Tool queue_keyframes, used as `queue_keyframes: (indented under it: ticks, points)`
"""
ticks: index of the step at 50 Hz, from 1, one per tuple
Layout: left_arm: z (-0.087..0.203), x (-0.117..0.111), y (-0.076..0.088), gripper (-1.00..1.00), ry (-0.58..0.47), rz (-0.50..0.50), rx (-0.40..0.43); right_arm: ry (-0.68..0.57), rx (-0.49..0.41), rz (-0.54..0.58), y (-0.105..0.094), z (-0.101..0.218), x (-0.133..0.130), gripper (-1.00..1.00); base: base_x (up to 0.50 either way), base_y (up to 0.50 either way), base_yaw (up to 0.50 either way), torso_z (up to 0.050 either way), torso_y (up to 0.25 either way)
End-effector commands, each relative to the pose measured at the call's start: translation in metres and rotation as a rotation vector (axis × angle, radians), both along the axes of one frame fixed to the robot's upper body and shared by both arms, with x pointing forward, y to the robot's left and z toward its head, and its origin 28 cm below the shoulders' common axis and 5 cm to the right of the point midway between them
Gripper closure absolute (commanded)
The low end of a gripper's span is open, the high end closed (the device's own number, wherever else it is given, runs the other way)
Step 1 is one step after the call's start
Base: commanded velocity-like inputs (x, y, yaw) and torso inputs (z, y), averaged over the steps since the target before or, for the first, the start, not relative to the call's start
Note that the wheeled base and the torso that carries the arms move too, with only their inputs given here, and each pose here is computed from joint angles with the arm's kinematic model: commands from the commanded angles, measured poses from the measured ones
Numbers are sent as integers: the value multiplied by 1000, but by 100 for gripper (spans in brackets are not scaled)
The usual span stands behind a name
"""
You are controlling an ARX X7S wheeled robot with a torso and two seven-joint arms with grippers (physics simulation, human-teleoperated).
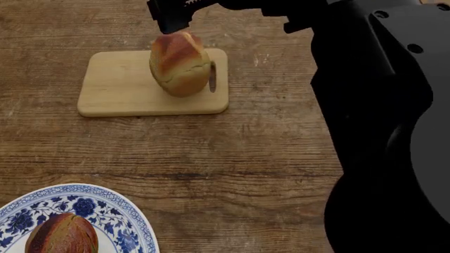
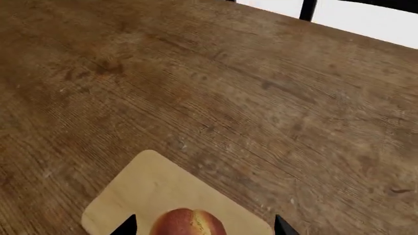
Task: Place all breads on the cutting board.
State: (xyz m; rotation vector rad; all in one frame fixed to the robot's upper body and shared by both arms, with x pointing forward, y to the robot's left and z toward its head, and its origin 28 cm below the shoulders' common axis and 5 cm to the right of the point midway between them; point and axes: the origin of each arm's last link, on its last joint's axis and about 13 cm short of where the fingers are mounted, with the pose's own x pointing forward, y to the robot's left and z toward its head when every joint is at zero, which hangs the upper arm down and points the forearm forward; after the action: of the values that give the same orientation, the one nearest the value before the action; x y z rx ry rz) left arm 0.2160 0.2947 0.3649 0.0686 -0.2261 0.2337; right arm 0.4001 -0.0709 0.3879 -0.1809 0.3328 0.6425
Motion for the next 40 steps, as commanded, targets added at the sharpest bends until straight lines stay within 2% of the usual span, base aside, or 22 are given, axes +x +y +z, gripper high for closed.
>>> queue_keyframes:
  ticks: [1, 7, 18, 23, 24, 25, 31, 35, 40]
  points:
    - [3, -1, -1, -100, 16, -19, 20, -78, 30, 11, -18, 34, -9, -100, 0, 0, 0, 0, 0]
    - [15, -1, -3, -100, 24, -47, 52, -130, 35, 6, -36, 57, -17, -100, 0, 0, 0, 0, 0]
    - [40, -5, -2, -100, 121, -199, 109, -208, 35, -50, -70, 85, -32, -100, 0, 0, 0, 0, 0]
    - [48, -14, 1, -100, 214, -314, 104, -238, 37, -72, -82, 93, -38, -100, 0, 0, 0, 0, 0]
    - [51, -16, 2, -100, 228, -332, 114, -240, 45, -75, -85, 95, -39, -100, 0, 0, 0, 0, 0]
    - [55, -18, 3, -100, 258, -379, 86, -238, 79, -62, -88, 97, -42, -100, 0, 0, 0, 0, 0]
    - [67, -27, 4, -100, 347, -479, 112, -245, 83, -88, -96, 95, -44, -100, 0, 0, 0, 0, 0]
    - [81, -37, 3, -100, 392, -545, 160, -234, 86, -105, -99, 91, -45, -100, 0, 0, 0, 0, 0]
    - [83, -43, 2, -100, 482, -599, 169, -235, 87, -121, -101, 93, -47, -100, 0, 0, 0, 0, 0]
